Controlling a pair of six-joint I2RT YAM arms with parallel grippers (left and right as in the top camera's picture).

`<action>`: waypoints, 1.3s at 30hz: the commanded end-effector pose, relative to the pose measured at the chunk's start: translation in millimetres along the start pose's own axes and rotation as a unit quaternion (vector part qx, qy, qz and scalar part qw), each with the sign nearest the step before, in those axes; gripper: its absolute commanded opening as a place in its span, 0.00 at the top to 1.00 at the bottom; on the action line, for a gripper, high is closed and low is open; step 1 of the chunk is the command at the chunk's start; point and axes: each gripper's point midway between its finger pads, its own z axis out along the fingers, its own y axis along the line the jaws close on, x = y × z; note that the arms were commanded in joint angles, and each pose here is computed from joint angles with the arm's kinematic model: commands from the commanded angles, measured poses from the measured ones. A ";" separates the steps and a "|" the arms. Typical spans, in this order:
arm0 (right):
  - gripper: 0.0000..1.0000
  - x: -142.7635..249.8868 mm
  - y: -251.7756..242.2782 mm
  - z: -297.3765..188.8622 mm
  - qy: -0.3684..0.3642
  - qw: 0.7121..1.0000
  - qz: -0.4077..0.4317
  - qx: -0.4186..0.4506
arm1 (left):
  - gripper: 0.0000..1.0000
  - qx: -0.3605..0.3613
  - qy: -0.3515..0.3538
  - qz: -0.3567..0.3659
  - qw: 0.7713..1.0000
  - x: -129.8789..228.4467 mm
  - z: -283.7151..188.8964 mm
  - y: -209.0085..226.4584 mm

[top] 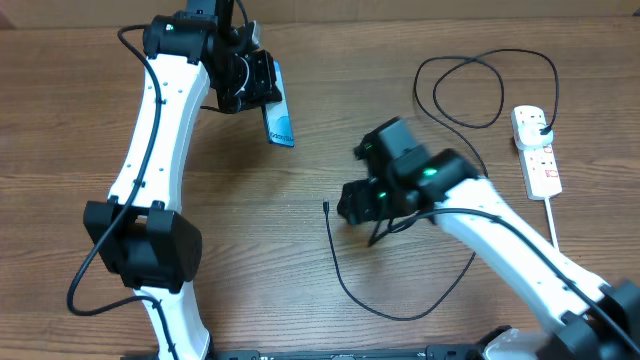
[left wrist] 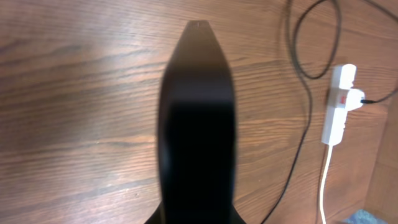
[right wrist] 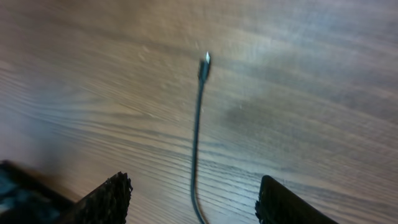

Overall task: Plug charger to phone and switch on socket
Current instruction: 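Move the right gripper down to the cable plug and grasp it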

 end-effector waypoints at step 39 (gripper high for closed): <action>0.00 10.3 -98.8 107.9 0.084 0.980 0.138 0.120 | 0.96 0.035 0.090 -0.030 0.995 9.2 59.9 15.9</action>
